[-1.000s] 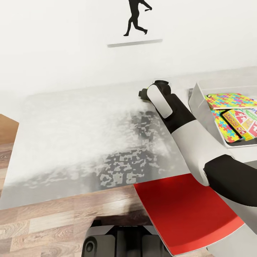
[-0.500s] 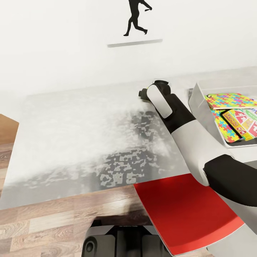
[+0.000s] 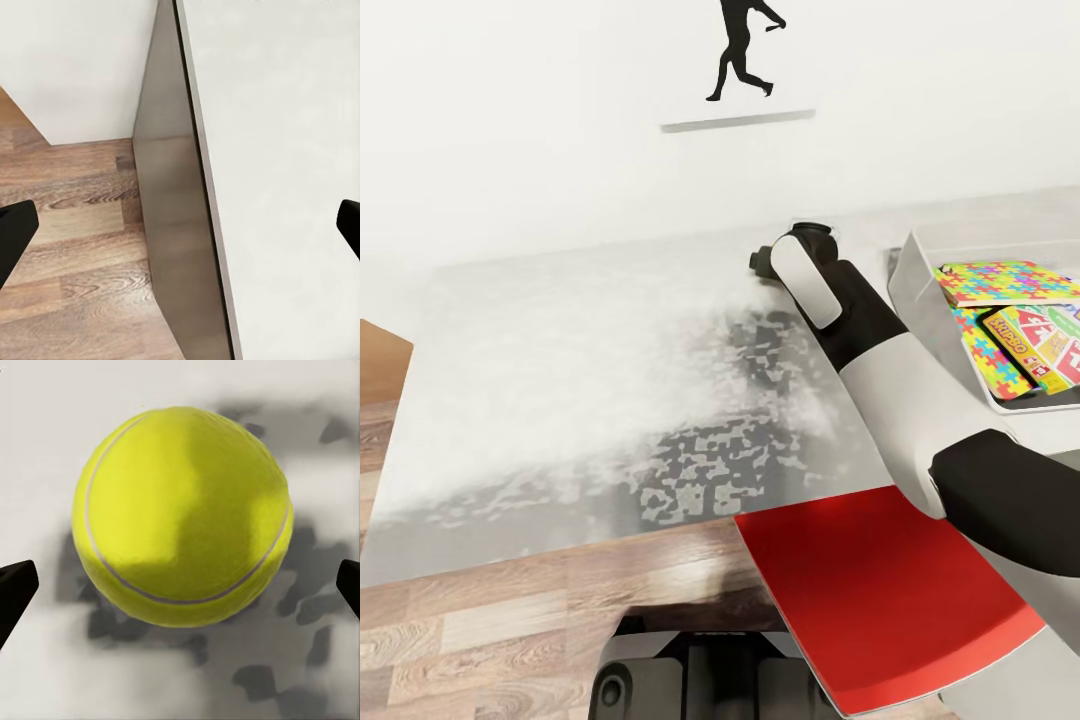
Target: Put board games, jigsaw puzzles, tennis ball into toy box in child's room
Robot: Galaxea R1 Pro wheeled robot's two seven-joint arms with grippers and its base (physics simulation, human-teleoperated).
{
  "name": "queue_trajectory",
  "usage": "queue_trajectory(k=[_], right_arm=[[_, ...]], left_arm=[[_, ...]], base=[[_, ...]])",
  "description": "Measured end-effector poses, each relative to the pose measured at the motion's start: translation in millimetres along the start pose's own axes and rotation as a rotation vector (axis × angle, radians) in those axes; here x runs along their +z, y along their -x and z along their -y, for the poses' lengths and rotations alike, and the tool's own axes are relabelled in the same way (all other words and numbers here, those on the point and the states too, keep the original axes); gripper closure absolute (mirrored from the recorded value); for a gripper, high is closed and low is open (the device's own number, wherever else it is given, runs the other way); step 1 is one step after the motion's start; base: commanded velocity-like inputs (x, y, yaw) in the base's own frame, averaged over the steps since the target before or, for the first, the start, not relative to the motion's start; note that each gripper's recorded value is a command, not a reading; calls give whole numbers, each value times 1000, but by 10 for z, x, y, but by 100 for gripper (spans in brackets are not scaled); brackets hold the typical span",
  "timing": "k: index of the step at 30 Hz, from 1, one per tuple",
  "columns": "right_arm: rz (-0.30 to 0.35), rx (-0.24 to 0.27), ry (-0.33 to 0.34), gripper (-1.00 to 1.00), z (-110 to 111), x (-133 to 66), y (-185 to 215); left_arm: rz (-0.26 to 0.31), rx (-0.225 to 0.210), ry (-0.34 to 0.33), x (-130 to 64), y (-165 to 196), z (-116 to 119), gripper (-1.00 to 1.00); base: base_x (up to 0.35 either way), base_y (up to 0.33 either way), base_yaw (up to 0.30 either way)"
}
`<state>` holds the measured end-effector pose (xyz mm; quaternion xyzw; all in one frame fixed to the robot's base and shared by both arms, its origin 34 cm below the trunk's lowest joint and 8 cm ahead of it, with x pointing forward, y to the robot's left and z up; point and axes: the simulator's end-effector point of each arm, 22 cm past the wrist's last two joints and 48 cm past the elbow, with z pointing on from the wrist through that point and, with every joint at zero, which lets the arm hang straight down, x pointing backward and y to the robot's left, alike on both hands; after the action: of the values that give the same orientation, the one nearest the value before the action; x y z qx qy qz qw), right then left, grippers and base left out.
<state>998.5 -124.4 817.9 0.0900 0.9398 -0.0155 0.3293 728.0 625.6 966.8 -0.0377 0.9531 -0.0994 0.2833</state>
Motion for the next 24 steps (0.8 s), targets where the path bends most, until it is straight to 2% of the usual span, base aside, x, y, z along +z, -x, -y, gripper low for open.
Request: queue_trajectory(k=[16, 24], right_arm=[[-2, 1, -7, -100, 29, -8, 88], [-55, 3, -37, -100, 89, 99, 36]], left_arm=[[0, 0, -1, 0, 0, 1, -100], [0, 0, 0, 1, -1, 1, -100]], base=[[0, 0, 0], [0, 0, 0]])
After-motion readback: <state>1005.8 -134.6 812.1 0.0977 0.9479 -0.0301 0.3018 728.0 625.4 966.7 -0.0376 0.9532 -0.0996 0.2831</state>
